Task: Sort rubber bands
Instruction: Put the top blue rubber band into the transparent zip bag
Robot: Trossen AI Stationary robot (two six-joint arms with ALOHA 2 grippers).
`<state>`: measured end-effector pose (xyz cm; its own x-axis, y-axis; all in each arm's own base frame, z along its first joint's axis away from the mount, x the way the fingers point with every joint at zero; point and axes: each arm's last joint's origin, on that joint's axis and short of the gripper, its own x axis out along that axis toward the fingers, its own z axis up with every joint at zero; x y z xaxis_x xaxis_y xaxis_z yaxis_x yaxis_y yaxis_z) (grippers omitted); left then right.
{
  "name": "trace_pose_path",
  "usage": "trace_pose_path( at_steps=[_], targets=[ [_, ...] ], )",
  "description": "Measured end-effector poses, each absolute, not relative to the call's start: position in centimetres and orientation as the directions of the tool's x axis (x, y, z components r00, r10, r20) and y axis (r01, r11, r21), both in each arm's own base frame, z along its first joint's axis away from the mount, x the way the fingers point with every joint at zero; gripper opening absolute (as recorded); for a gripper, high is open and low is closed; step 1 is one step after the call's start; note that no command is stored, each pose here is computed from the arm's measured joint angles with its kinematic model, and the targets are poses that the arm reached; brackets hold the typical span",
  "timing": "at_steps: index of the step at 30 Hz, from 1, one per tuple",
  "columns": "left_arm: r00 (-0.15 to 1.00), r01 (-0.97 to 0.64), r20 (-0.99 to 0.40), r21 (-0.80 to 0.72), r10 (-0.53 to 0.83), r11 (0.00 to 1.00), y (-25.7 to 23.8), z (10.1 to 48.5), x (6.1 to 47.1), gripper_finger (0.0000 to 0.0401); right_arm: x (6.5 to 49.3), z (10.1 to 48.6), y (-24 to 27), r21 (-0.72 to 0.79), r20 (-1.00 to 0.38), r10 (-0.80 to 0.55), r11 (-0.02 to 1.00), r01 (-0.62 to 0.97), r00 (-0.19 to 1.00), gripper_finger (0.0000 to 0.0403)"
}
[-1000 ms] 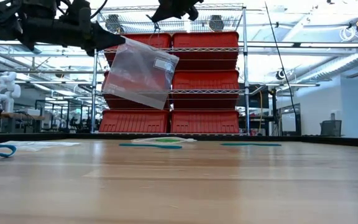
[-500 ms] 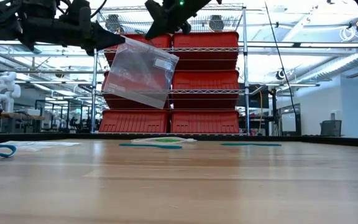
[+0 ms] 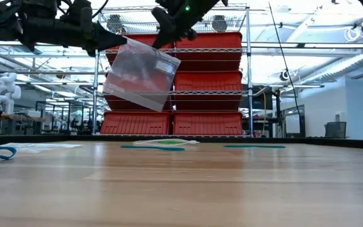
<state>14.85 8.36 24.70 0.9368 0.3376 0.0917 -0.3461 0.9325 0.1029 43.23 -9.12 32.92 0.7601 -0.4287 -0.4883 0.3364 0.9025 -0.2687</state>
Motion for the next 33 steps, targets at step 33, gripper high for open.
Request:
trace_pose_path(
  at_steps=[33],
  targets=[
    [0.93, -0.367, 0.069, 0.106, 0.361, 0.924, 8.5, 24.6, 14.9, 0.0, 40.1, 35.3, -9.4, -0.188, -0.558, -0.308, 0.951, 0.243, 0.771, 0.0126]
  ],
)
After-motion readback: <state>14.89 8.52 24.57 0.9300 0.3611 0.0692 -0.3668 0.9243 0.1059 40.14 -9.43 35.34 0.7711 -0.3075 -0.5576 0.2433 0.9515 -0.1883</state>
